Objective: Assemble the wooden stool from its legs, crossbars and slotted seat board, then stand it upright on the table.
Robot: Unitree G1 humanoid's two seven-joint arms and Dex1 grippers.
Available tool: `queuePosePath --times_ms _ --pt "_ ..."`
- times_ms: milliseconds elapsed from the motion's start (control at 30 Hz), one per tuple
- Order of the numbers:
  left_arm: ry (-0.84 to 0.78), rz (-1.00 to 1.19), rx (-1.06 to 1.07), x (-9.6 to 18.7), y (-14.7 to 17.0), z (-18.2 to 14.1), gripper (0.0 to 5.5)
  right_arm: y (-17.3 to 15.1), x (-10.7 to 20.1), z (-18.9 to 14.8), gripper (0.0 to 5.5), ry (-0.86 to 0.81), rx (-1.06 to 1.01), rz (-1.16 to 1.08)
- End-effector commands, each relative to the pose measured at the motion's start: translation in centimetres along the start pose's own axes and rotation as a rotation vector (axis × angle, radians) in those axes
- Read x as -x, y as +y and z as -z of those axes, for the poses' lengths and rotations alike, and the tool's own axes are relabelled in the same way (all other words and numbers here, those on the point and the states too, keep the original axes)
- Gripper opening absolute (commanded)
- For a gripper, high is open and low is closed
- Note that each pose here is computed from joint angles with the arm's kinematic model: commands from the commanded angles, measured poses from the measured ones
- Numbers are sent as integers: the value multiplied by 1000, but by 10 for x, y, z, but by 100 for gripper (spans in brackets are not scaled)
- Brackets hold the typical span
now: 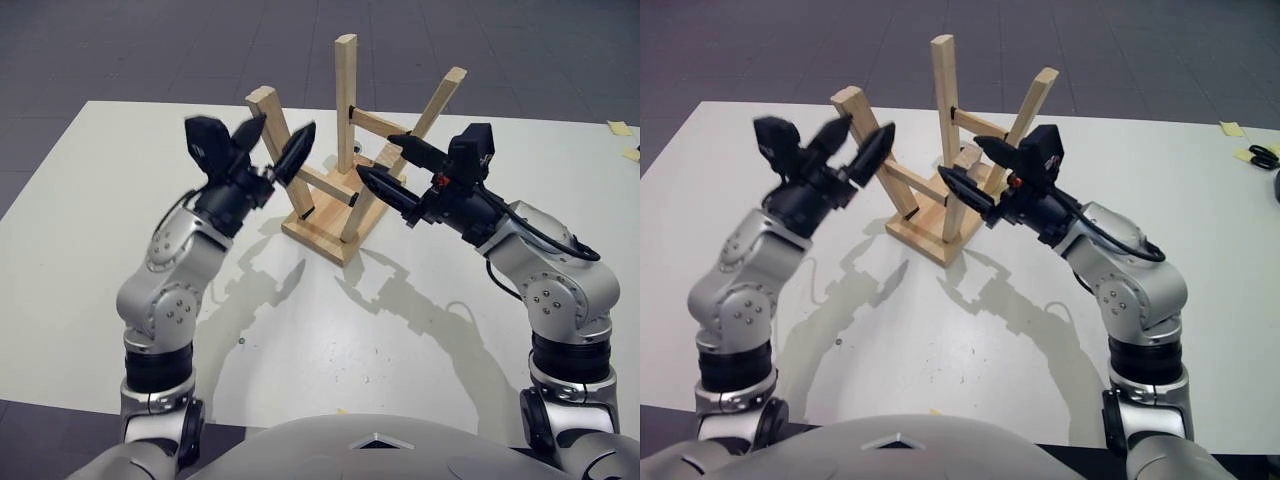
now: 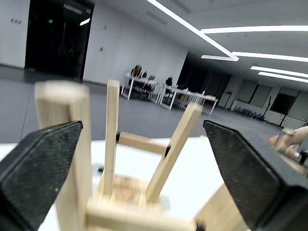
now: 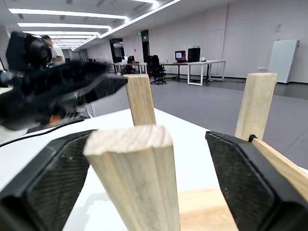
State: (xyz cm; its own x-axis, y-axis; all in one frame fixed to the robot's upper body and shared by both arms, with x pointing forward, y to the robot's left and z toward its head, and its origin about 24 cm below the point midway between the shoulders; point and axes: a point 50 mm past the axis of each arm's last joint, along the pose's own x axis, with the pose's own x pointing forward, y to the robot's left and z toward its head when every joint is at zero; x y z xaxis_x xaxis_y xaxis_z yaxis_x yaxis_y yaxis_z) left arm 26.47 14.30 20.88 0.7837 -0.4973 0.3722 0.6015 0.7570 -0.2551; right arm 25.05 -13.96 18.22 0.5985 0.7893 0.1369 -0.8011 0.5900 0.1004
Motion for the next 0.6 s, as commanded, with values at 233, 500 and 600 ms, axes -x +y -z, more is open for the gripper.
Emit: queuePosePath --times_ms 233,500,600 --pt "-95 109 -121 -74 15 -54 540 -2 -8 -47 539 -222 -75 3" --pt "83 95 -109 -96 51 -5 540 -2 -14 -50 539 -229 -61 25" --pt "154 64 -73 -87 59 18 540 -3 -12 -40 539 -162 -66 58"
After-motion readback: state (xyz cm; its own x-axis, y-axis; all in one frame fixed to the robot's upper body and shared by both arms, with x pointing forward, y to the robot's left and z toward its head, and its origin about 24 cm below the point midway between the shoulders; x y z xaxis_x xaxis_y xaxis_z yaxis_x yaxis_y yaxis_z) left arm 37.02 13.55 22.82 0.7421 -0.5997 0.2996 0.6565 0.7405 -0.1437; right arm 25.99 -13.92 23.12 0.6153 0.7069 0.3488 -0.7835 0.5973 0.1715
